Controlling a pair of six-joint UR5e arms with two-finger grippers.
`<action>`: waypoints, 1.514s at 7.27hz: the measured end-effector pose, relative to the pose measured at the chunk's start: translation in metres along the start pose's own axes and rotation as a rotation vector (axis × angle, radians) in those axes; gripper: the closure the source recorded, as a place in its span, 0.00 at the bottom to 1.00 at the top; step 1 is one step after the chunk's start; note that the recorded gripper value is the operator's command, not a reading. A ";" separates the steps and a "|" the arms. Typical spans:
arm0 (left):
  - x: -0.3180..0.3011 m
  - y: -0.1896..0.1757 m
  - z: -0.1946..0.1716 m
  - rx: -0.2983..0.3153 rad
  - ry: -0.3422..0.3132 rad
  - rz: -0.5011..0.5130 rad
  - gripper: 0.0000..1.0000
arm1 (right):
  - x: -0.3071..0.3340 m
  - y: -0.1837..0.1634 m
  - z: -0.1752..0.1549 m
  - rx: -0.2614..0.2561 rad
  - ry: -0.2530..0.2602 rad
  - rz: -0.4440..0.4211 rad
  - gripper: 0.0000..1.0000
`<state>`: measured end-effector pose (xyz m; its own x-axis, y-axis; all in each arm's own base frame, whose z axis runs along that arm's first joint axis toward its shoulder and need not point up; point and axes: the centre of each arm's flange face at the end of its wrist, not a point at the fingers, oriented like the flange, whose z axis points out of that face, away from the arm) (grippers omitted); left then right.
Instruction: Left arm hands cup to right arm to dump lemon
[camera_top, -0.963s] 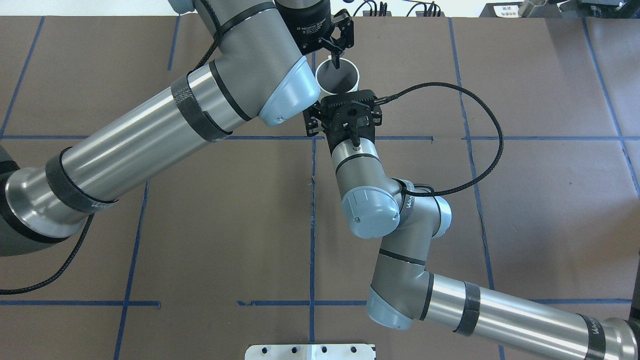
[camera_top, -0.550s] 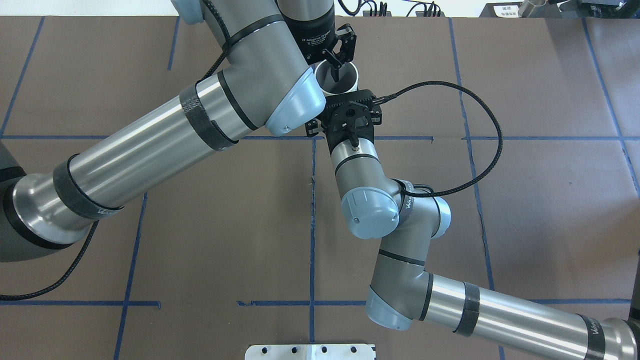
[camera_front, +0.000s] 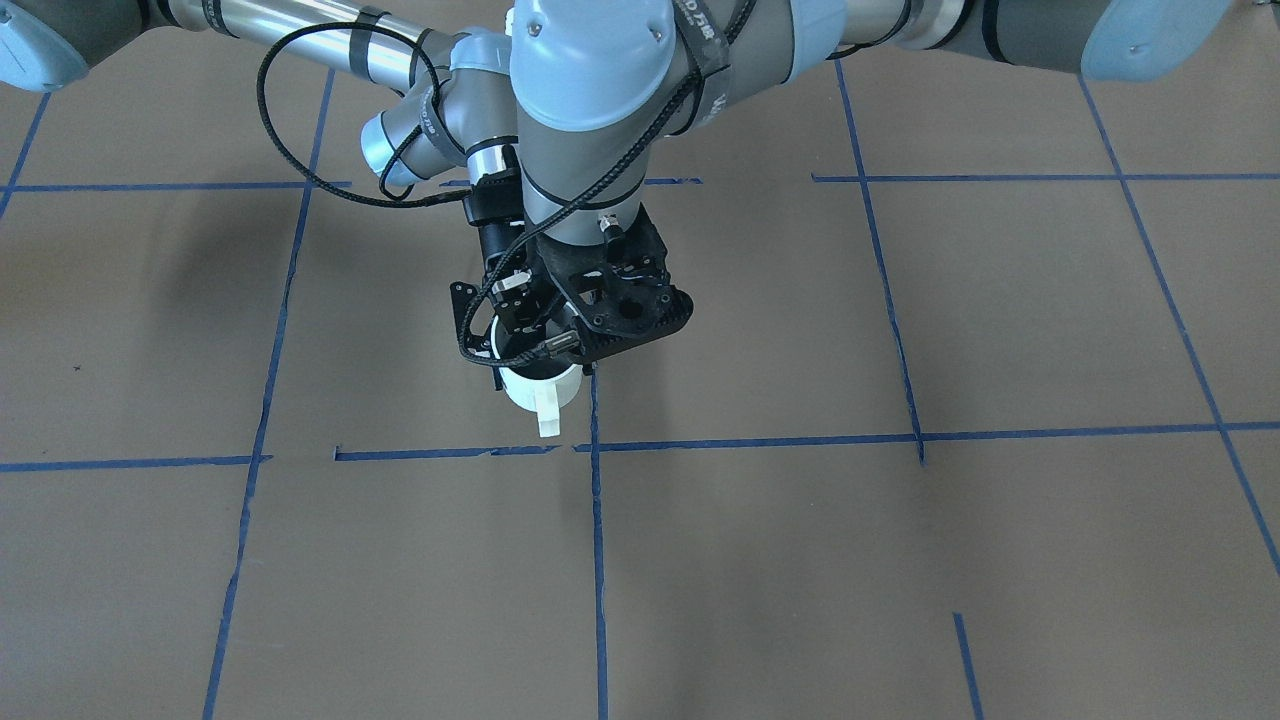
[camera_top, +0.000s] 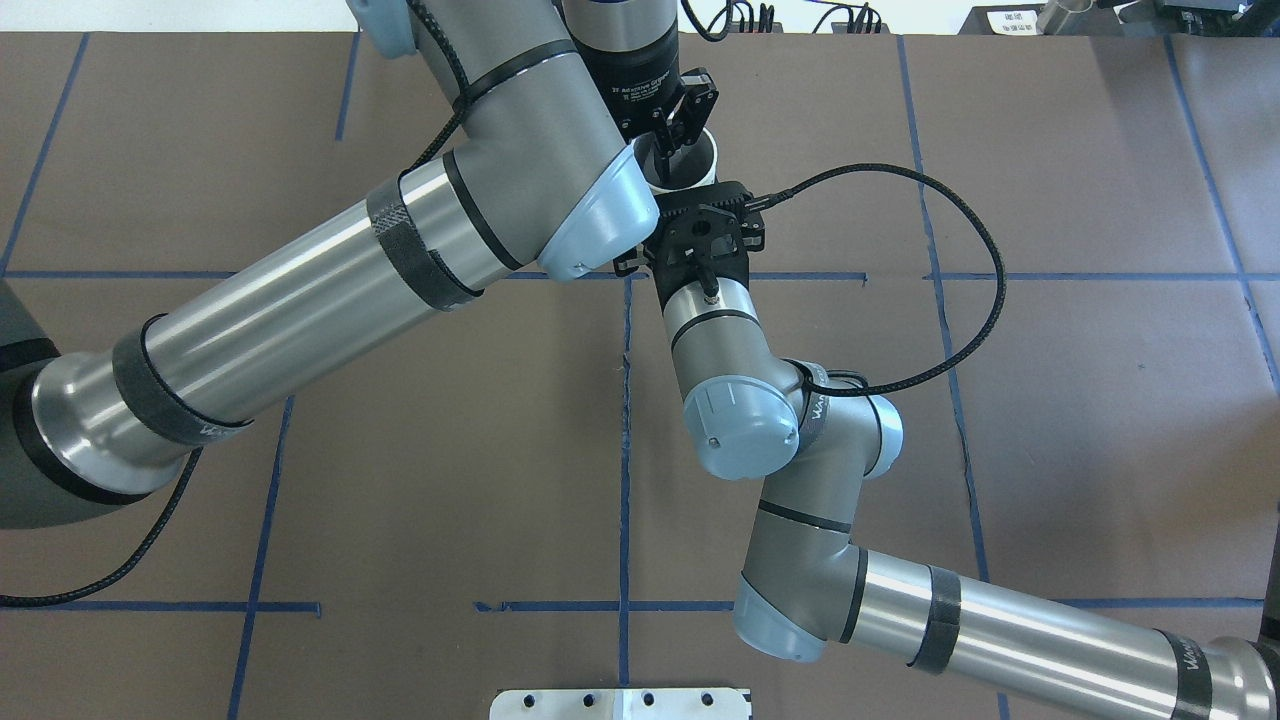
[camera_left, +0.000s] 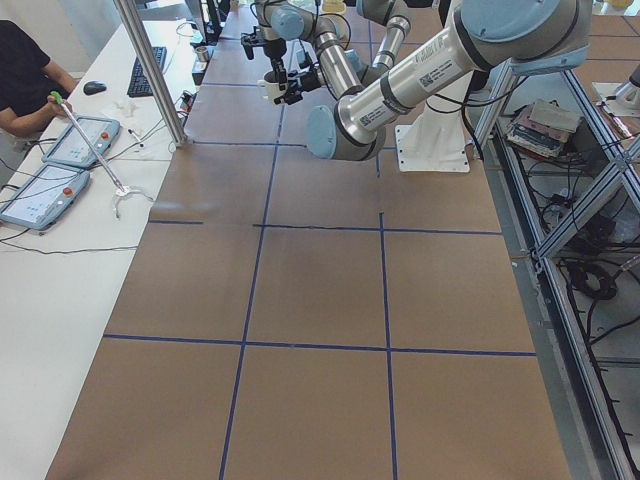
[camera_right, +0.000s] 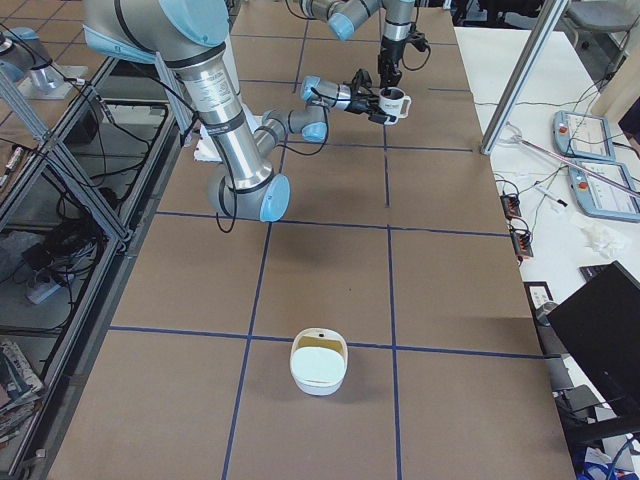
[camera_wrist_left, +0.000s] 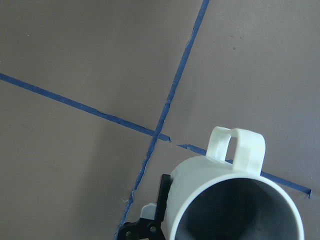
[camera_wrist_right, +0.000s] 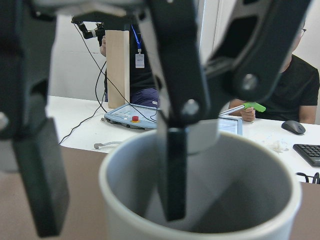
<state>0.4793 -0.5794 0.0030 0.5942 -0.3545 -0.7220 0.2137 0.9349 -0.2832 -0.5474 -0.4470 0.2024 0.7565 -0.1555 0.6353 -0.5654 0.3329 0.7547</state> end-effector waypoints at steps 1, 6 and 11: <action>-0.001 -0.001 0.001 -0.001 -0.001 0.000 1.00 | 0.000 0.000 0.000 0.000 0.000 -0.001 0.22; -0.002 0.000 -0.003 -0.002 -0.011 -0.007 1.00 | -0.002 0.013 -0.005 -0.006 -0.005 -0.047 0.00; -0.020 -0.013 -0.057 0.052 0.068 -0.001 1.00 | 0.002 0.061 0.008 -0.049 0.027 -0.115 0.00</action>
<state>0.4204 -0.5849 -0.0152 0.5405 -0.3539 -0.7633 0.2554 0.9335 -0.2519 -0.5836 -0.4344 0.2509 0.8245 -0.1701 0.5398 -0.4580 0.3597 0.8129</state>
